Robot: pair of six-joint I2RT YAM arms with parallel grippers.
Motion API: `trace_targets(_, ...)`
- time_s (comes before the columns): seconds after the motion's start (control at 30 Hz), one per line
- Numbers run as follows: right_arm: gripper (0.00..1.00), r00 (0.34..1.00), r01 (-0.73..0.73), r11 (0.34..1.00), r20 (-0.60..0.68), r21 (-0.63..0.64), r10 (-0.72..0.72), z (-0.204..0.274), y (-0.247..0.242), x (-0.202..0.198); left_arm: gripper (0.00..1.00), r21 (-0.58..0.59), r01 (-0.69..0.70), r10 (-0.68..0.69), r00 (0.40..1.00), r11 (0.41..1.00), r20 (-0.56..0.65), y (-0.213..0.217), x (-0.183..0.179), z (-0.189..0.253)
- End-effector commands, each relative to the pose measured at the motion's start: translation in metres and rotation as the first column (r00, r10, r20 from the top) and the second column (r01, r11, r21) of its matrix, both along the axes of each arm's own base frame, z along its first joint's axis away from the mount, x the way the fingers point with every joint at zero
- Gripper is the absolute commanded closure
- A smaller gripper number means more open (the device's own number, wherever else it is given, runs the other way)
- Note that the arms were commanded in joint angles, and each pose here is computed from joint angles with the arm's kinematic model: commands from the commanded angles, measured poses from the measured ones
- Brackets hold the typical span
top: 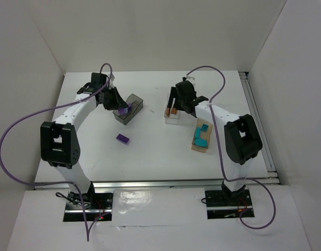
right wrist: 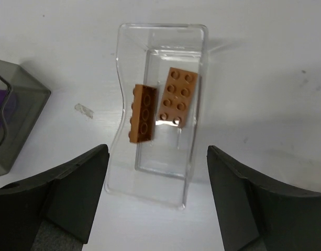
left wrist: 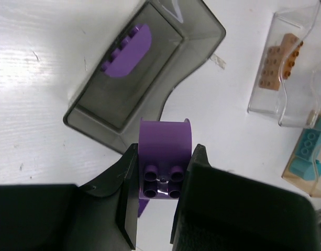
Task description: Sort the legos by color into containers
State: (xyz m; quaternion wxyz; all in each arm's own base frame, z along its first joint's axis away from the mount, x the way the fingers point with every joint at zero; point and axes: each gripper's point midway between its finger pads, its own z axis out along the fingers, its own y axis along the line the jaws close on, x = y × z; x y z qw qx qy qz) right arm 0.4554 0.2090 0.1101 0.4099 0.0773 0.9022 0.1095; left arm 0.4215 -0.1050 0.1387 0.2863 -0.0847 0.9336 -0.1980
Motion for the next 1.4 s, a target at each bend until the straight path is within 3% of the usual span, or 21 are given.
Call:
trace_targets(0.0,0.17,0.990,0.055,0.998,0.130,0.021,-0.057,0.061,-0.020,-0.013,1.00,0.026,-0.022,0.021,0.999,0.999,0.040,-0.001,0.023,0.009)
trace_targets(0.07,0.17,0.987,0.057,0.998,0.150,0.017,-0.058,0.070,-0.031,-0.031,1.00,0.052,-0.004,0.002,1.000,0.999,0.028,-0.010,0.033,0.003)
trace_targets(0.2,0.17,0.984,0.064,0.998,0.163,0.018,-0.066,0.079,-0.046,-0.057,0.42,0.063,-0.008,0.008,1.000,0.998,0.005,-0.011,0.051,-0.004)
trace_targets(0.23,0.17,0.985,0.064,0.998,0.157,0.015,-0.066,0.079,-0.049,-0.063,0.34,0.085,0.006,-0.006,1.000,0.996,-0.005,-0.013,0.049,-0.005)
trace_targets(0.27,0.17,0.984,0.064,0.998,0.164,0.019,-0.066,0.083,-0.051,-0.066,0.20,0.093,0.008,-0.010,1.000,0.996,0.013,-0.017,0.052,0.004)
trace_targets(0.37,0.17,0.984,0.072,0.997,0.163,0.013,-0.073,0.090,-0.059,-0.079,0.08,0.137,0.006,-0.012,0.999,0.990,0.047,-0.020,0.050,0.018)
trace_targets(0.43,0.17,0.981,0.079,0.997,0.177,0.016,-0.081,0.096,-0.063,-0.084,0.09,0.174,-0.051,0.035,0.995,0.983,0.091,-0.013,0.041,0.040)
trace_targets(0.53,0.17,0.982,0.070,0.997,0.173,0.020,-0.073,0.096,-0.065,-0.092,0.19,0.181,-0.120,0.105,0.990,0.976,0.089,-0.007,0.012,0.038)
trace_targets(0.57,0.17,0.980,0.070,0.997,0.183,0.026,-0.074,0.100,-0.066,-0.093,0.22,0.149,-0.177,0.158,0.979,0.973,0.127,-0.005,-0.002,0.058)
trace_targets(0.63,0.17,0.983,0.061,0.998,0.171,0.025,-0.065,0.094,-0.066,-0.097,0.28,0.163,-0.228,0.216,0.973,0.960,0.083,-0.001,-0.034,0.038)
trace_targets(0.77,0.17,0.988,0.044,0.999,0.146,0.024,-0.047,0.084,-0.064,-0.102,0.23,0.117,-0.367,0.363,0.930,0.923,0.054,0.002,-0.085,0.017)
trace_targets(0.83,0.16,0.989,0.036,0.999,0.139,0.038,-0.041,0.081,-0.061,-0.103,0.29,0.106,-0.438,0.441,0.897,0.893,-0.007,0.004,-0.107,-0.011)
trace_targets(0.9,0.16,0.992,0.007,0.999,0.124,0.045,-0.012,0.076,-0.055,-0.108,0.29,0.049,-0.456,0.458,0.888,0.888,-0.045,-0.004,-0.111,-0.022)
trace_targets(0.97,0.16,0.990,0.006,0.999,0.140,0.053,-0.013,0.081,-0.054,-0.107,0.22,0.063,-0.465,0.469,0.878,0.883,-0.099,-0.009,-0.116,-0.041)
trace_targets(1.03,0.16,0.991,0.019,0.999,0.130,0.039,-0.024,0.080,-0.060,-0.111,0.22,0.100,-0.486,0.496,0.855,0.868,-0.149,-0.013,-0.116,-0.062)
trace_targets(1.37,0.13,0.990,0.041,0.999,0.134,-0.002,-0.040,0.084,-0.076,-0.118,0.22,0.174,-0.520,0.547,0.815,0.836,-0.191,-0.016,-0.100,-0.097)
